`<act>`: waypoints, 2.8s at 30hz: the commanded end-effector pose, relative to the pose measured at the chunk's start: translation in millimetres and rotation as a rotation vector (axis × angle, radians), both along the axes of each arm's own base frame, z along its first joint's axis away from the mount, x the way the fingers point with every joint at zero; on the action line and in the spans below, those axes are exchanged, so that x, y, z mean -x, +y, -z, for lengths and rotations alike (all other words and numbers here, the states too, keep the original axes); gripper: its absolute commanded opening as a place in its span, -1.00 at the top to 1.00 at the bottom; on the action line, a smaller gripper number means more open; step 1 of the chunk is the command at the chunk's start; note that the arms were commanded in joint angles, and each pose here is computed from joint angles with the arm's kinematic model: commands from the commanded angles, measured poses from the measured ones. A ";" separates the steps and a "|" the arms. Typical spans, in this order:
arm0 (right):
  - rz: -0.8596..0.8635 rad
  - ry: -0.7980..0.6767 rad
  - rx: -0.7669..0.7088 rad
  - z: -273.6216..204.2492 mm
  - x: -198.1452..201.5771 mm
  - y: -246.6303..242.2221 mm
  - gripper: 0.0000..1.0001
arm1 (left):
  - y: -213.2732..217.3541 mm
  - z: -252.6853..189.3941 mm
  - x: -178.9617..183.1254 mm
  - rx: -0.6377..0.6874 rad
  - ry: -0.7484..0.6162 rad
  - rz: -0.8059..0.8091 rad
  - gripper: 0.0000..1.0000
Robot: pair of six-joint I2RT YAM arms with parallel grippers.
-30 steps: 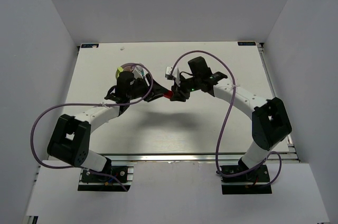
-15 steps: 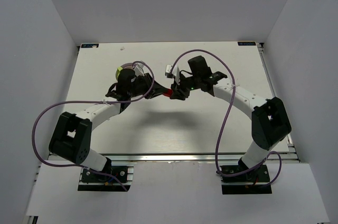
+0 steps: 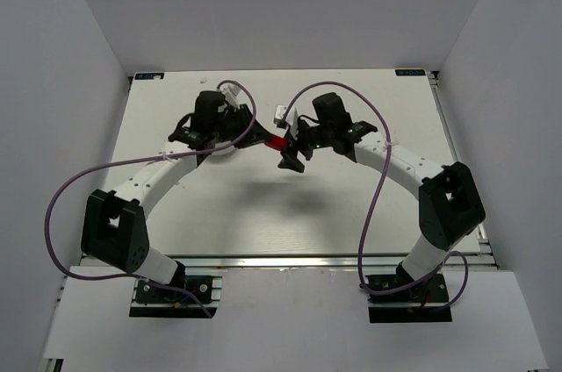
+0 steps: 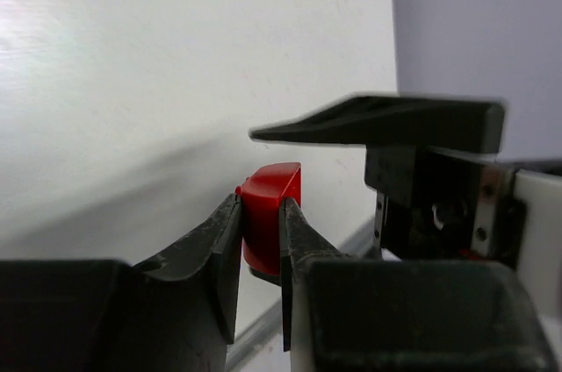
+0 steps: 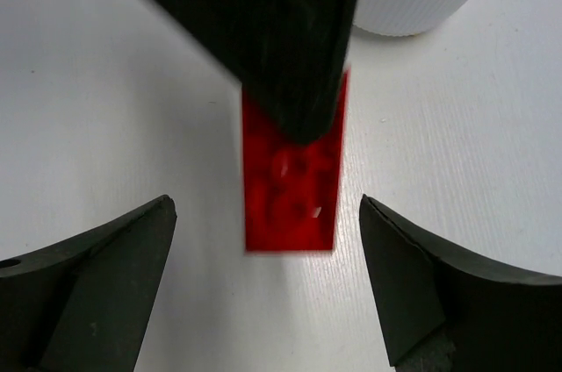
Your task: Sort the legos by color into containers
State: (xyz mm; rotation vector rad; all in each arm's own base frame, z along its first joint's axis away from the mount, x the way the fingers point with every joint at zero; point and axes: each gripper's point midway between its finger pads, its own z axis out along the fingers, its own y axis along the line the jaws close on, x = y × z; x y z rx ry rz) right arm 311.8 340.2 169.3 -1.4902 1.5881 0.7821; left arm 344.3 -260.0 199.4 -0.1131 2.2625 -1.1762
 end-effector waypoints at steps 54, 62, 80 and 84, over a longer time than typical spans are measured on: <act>0.034 0.043 0.021 10.0 -3.7 -44.7 0.35 | 192.7 13.9 -136.1 -0.918 0.042 -0.476 0.13; 0.037 0.037 0.020 6.8 -4.3 -45.7 0.33 | 191.4 1.7 -138.6 -0.896 0.019 -0.496 -0.03; 0.579 -0.134 -0.026 -32.7 -90.4 -109.9 -0.79 | 173.8 -71.0 -62.4 -0.525 -0.269 -0.562 -0.96; 0.648 -0.090 -0.014 -27.4 -102.5 -128.8 -0.79 | 160.1 -73.9 -40.5 -0.402 -0.335 -0.522 -0.96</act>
